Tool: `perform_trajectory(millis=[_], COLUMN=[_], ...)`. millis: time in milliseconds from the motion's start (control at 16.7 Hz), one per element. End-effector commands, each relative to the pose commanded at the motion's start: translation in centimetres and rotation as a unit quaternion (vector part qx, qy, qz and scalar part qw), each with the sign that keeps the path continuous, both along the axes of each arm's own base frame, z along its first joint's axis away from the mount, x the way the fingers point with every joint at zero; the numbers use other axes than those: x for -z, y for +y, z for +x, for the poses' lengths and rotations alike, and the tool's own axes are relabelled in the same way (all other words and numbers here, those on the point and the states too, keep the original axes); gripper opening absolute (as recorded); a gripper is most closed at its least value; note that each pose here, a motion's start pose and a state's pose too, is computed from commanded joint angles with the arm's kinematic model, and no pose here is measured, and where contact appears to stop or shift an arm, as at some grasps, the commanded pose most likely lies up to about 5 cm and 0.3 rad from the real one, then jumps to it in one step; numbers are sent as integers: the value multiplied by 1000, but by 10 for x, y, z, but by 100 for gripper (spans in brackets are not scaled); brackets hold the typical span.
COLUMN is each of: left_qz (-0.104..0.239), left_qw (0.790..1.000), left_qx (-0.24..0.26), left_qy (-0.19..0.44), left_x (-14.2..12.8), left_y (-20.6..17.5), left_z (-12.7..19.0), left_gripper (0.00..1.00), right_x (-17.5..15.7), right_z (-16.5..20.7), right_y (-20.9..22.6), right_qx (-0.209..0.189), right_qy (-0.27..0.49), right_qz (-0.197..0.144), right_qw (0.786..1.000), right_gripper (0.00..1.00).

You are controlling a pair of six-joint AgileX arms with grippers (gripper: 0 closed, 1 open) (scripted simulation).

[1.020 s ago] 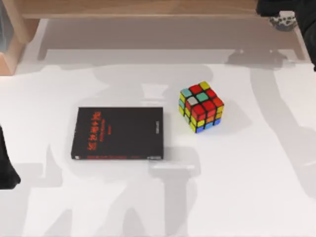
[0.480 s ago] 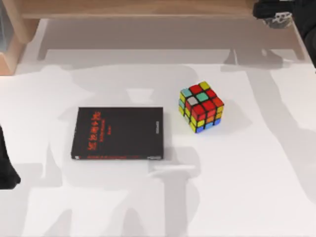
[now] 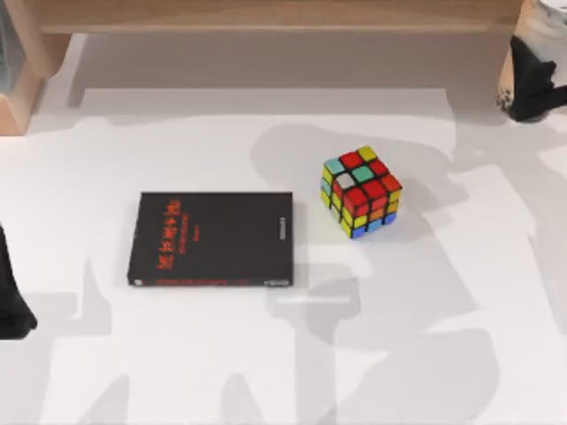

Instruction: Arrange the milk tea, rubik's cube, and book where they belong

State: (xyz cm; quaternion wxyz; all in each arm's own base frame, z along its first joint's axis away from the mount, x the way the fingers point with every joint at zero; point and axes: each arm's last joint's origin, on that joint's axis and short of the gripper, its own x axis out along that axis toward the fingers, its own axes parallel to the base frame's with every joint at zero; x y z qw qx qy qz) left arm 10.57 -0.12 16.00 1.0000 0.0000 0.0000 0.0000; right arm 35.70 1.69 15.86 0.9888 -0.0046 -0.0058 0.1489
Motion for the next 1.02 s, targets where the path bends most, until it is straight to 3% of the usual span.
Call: perform_trajectory(millis=[300,660,840,1020], left_qz=[0,0,0,0], left_qw=[1000,1000,1000,1000], left_qx=[0,0,0,0], left_qy=[0,0,0,0], left_x=[0,0,0,0], left_y=[0,0,0,0], left_z=[0,0,0,0], left_gripper=[100,100,100,100], right_x=[42,51,48,48], right_z=[-7,-19,-24,-24], right_y=[-98,-234,-264,-265], right_qx=[28,137,164,164], right_qy=[40,15,4,3], right_qz=[16,10,1,1], right_qw=[999,990,987,986], right_gripper=[0,0,0,0])
